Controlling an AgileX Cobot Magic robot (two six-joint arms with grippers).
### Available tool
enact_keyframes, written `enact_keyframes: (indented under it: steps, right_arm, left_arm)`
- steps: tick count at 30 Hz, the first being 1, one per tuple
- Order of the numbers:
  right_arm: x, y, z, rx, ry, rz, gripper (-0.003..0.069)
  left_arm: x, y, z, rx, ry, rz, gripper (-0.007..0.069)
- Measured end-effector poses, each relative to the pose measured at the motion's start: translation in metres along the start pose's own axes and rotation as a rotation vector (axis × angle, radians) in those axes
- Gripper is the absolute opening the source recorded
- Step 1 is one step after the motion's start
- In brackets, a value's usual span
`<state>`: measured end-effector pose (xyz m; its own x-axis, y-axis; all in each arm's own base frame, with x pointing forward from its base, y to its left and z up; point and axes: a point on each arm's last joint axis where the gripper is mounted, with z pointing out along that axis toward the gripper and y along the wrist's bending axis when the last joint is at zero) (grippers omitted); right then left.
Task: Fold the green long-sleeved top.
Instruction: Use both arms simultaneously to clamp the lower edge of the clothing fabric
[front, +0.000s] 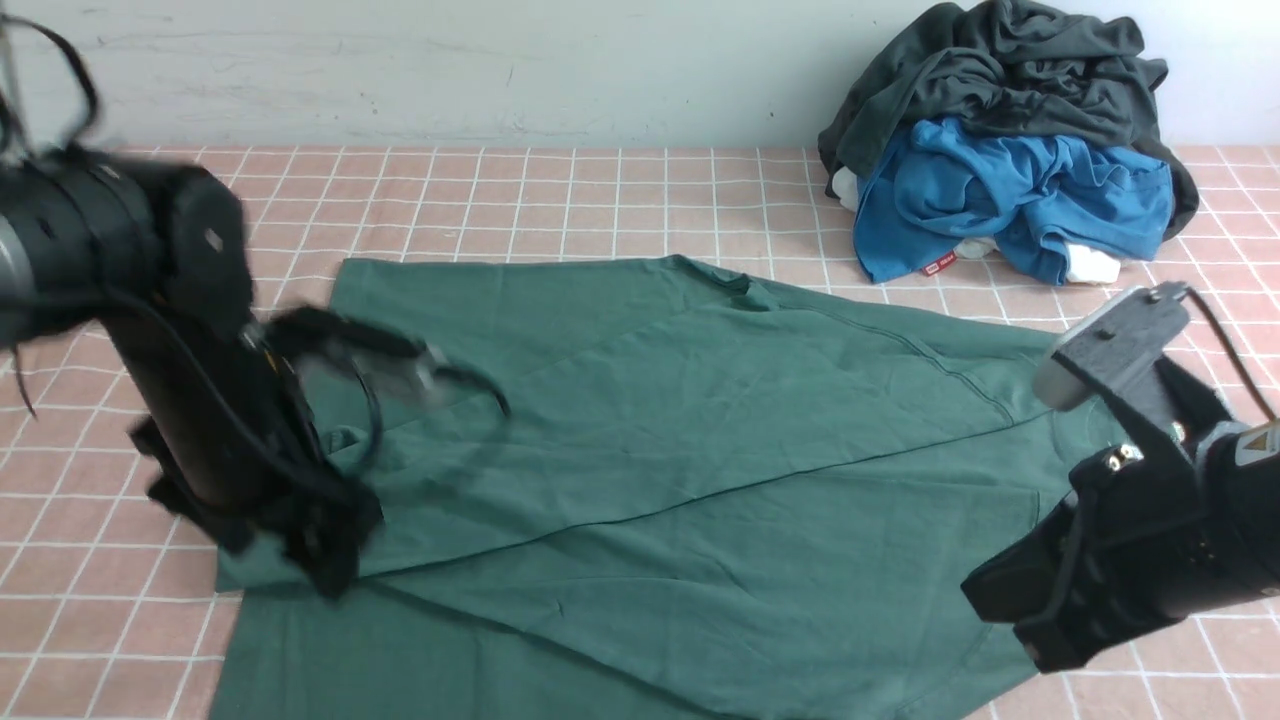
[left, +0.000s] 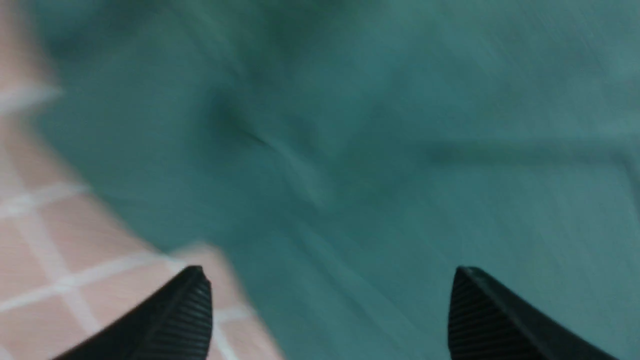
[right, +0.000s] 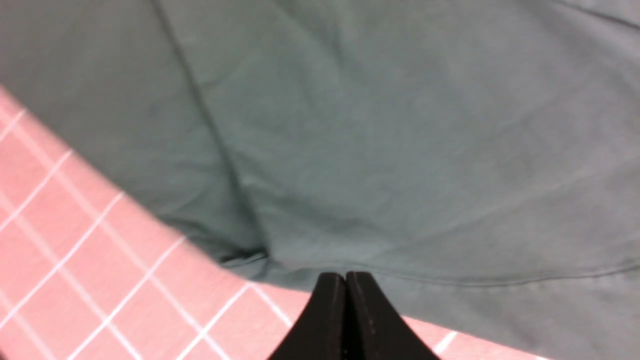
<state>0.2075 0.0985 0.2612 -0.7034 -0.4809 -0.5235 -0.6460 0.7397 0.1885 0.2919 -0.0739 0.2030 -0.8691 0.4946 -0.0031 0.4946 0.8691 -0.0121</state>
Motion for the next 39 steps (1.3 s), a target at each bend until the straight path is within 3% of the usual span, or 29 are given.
enact_keyframes:
  steps: [3,6,13,15,19,24,27,34,39]
  right_arm:
    - [0.000,0.004,0.000,-0.040,0.000,-0.055,-0.0010]
    - [0.000,0.005,0.000,-0.058,-0.006,-0.085,-0.0010]
    - [-0.001,0.007,0.000,-0.071,-0.018,-0.097,-0.0010]
    - [-0.001,0.006,0.000,-0.070,-0.019,-0.097,-0.0010]
    - [-0.002,0.006,0.000,-0.066,-0.024,-0.098,-0.0010]
    - [-0.002,0.006,0.000,-0.066,-0.024,-0.101,-0.0010]
    - [-0.002,0.006,0.000,-0.066,-0.024,-0.105,-0.0010]
    - [-0.003,0.006,-0.001,-0.058,-0.039,-0.206,-0.0010]
    - [-0.006,0.001,-0.003,0.011,-0.070,-0.346,-0.0010]
  left_arm:
    - [0.028,-0.043,0.018,0.022,0.080,0.333,0.0594]
    - [0.052,-0.061,0.032,0.023,0.116,0.550,0.0578]
    - [0.089,-0.067,0.057,-0.019,0.091,0.753,0.0494]
    - [0.090,-0.066,0.057,-0.034,0.078,0.766,0.0469]
    - [0.090,-0.065,0.056,-0.061,0.052,0.774,0.0335]
    - [0.091,-0.065,0.040,-0.123,-0.071,0.774,0.0096]
    - [0.096,-0.065,0.024,-0.156,-0.143,0.769,0.0020]
    - [0.107,-0.066,0.000,-0.193,-0.248,0.693,0.0006]
    - [0.111,-0.068,-0.002,-0.136,-0.265,0.430,0.0006]
